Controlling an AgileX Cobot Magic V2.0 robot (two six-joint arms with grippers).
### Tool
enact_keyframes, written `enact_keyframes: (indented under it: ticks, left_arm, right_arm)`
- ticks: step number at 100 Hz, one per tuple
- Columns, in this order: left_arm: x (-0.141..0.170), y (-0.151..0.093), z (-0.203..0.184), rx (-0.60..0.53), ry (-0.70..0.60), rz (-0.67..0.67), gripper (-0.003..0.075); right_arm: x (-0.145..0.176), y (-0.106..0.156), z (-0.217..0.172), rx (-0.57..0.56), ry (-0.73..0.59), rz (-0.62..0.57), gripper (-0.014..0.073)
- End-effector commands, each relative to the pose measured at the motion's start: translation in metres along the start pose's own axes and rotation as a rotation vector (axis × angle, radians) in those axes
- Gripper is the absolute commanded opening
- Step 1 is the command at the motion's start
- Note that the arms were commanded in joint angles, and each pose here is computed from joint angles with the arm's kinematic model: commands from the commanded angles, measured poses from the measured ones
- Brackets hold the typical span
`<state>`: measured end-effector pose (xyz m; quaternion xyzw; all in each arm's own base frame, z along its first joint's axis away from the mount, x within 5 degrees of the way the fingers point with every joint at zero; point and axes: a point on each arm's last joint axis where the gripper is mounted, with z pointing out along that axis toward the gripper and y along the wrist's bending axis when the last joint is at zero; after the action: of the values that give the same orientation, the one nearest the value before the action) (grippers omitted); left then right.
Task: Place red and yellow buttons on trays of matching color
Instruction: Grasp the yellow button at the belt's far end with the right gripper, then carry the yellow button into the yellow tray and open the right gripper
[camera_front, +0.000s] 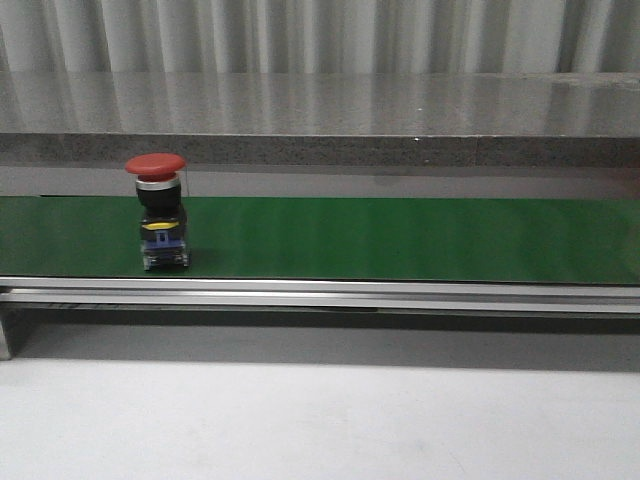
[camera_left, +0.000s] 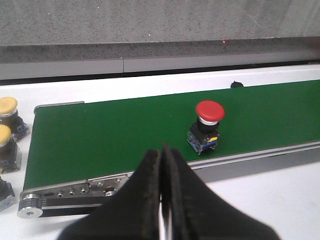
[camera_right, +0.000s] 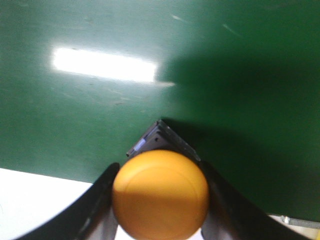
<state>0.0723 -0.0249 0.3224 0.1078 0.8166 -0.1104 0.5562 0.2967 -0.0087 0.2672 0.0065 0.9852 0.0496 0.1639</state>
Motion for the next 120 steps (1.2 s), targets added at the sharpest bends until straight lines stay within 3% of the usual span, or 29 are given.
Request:
enact_keyframes:
  ticks: [1,17,34,78,89,120]
  left_arm:
    - [-0.014,-0.002,-0.004,0.014,-0.094,-0.007,-0.002]
    - [-0.014,-0.002,-0.003,0.014,-0.092,-0.007,-0.002]
    - [-0.014,-0.002,-0.003,0.014,-0.092,-0.007,-0.002]
    - [-0.014,-0.002,-0.003,0.014,-0.092,-0.007,-0.002]
    - [-0.014,-0.002,-0.003,0.014,-0.092,-0.007,-0.002]
    - [-0.014,-0.002,-0.003,0.014,-0.092,-0.007,-0.002]
  right_arm:
    - [-0.006,-0.001,-0.023,-0.002,-0.102,0.001,0.0123]
    - [-0.001,-0.023,-0.04,0.041,-0.143,0.118,0.0123]
    - [0.012,-0.068,-0.059,0.138,-0.188,0.298,0.0123]
    - [0.053,-0.16,-0.056,0.296,-0.311,0.717,0.0123]
    - [0.058,-0.174,-0.051,0.321,-0.336,0.766,0.0123]
    - [0.056,-0.197,-0.002,0.29,-0.239,0.82,0.0124]
